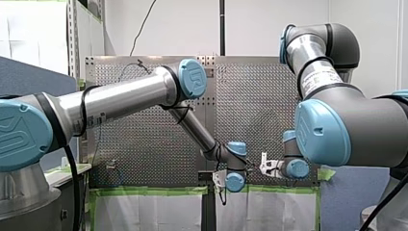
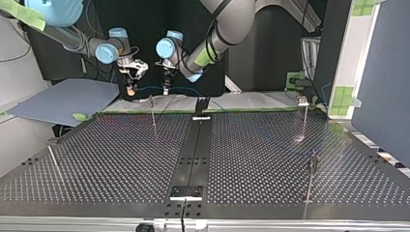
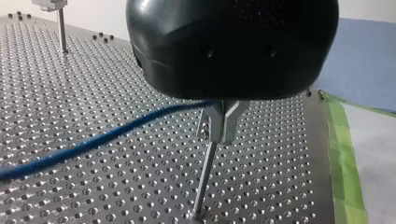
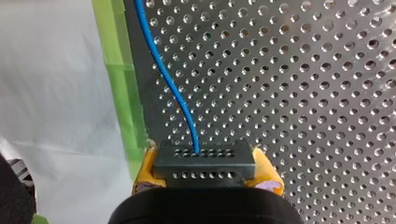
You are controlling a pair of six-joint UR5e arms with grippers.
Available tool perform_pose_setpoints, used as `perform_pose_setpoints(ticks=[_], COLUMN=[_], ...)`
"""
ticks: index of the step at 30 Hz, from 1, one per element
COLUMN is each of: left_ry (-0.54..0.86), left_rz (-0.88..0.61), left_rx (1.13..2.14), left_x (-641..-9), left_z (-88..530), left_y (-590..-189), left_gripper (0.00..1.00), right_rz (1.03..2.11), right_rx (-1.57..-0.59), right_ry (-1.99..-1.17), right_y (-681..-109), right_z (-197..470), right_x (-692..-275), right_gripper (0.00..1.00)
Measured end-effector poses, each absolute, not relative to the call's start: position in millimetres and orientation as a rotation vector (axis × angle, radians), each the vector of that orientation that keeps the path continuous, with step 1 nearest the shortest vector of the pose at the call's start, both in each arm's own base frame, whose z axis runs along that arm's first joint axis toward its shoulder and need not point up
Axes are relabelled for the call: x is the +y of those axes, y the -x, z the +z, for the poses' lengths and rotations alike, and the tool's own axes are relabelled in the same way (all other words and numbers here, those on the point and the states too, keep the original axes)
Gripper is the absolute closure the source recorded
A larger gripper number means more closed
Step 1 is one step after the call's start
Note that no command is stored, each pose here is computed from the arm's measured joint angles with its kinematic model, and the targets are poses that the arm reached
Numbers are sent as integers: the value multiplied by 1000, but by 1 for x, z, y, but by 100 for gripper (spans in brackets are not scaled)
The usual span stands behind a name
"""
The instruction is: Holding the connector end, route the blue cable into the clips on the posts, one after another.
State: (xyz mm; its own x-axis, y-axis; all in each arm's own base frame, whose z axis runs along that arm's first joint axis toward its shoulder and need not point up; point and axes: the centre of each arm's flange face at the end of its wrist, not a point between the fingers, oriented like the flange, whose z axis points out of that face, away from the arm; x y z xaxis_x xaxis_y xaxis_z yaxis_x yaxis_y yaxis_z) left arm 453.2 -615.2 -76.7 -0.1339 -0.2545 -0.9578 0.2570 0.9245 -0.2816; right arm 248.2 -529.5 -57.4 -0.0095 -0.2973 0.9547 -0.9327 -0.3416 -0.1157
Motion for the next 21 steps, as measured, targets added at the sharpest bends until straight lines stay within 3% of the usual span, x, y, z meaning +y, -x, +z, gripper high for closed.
perform_pose_setpoints(ticks=[13,21], left_ry=[-18,-55], left_rz=[-475,-501], left_rx=[1628,1651], left_x=[-619,-626], left_z=[-76,-93], left_y=[-456,-458], left_gripper=[95,95], right_rz=[1490,1508], right_rx=[-1250,-1255], right_ry=[-1682,-1678], right_y=[-244,-239], right_z=[-46,-46], right_x=[-556,-559], right_gripper=[100,100])
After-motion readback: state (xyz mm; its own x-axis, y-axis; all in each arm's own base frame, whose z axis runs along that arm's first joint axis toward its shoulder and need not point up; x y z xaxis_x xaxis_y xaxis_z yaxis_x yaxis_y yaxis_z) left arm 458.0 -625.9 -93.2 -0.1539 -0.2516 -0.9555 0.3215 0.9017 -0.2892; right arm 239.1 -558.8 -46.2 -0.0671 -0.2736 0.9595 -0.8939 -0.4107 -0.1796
